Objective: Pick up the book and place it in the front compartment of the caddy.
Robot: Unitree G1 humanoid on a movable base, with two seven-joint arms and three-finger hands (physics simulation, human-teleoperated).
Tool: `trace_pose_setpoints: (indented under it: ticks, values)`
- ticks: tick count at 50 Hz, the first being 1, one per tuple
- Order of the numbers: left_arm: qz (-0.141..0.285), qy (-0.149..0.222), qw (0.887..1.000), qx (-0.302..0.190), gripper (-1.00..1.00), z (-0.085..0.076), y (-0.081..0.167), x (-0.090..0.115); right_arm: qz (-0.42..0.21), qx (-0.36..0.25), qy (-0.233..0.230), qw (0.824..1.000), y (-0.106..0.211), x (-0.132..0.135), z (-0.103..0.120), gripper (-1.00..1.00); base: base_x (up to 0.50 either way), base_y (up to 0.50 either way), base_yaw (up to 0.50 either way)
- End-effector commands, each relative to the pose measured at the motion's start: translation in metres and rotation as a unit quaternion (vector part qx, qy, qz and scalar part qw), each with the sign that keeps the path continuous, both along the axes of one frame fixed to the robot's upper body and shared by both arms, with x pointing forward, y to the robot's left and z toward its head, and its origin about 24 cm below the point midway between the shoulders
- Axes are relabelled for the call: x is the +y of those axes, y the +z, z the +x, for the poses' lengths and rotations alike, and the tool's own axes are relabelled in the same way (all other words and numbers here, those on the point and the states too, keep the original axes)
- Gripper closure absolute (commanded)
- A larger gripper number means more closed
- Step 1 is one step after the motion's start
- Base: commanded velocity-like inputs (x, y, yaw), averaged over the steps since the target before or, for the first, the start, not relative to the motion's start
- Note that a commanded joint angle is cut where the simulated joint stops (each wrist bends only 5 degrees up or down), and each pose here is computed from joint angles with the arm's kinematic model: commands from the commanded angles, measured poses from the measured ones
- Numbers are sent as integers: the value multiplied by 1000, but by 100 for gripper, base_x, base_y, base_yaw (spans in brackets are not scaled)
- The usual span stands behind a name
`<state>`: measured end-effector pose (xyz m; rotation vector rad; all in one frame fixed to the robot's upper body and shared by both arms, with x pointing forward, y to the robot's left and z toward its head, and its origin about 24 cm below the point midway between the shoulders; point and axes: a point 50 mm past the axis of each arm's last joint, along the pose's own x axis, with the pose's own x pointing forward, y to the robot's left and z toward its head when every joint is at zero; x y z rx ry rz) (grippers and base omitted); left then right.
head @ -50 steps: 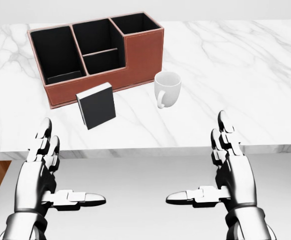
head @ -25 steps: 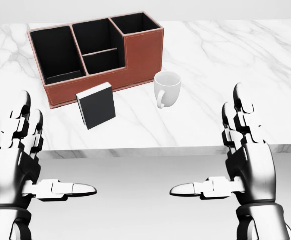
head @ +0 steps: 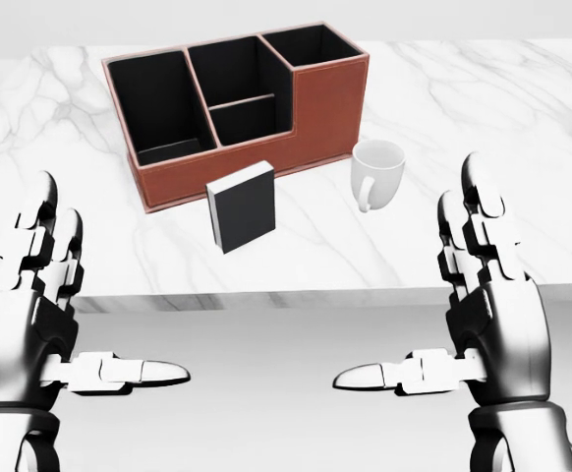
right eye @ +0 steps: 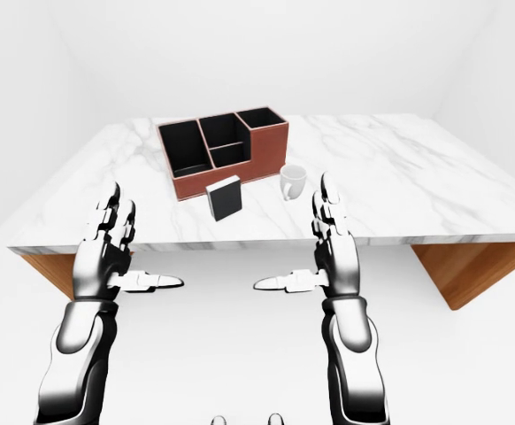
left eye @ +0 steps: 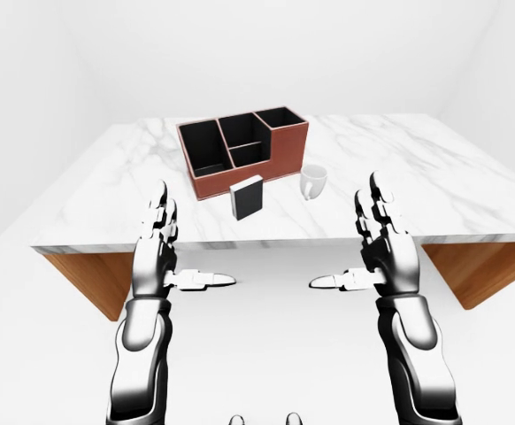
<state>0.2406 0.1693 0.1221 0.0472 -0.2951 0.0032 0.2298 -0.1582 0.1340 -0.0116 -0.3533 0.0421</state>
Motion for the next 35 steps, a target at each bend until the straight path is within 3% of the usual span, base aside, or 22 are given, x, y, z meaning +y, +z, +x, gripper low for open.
trace_pose_setpoints:
  ticks: [1, 9, 15, 22, 35]
  values:
    - [1, 0, 1000, -4, -100, -1, 2, 1, 1, -2, 3, 1000, 1, 1, -1, -100, 0, 50, 0]
    - [1, 0, 1000, -2, -100, -1, 1, 1, 3, 1, 3, 1000, 0, 1, -1, -100, 0, 50, 0]
    - [0, 0, 1000, 0, -100, 0, 0, 1, 0, -3, -9, 1000, 1, 0, 2, -100, 0, 2, 0]
    - [0, -1, 1000, -12, -100, -3, 5, 0, 6, -17, 11, 1000, 7, 2, -1, -100, 0, 0, 0]
    - [0, 1, 1000, -12, -100, -2, 5, 2, 8, -23, 16, 1000, 10, 4, -6, -100, 48, 0, 0]
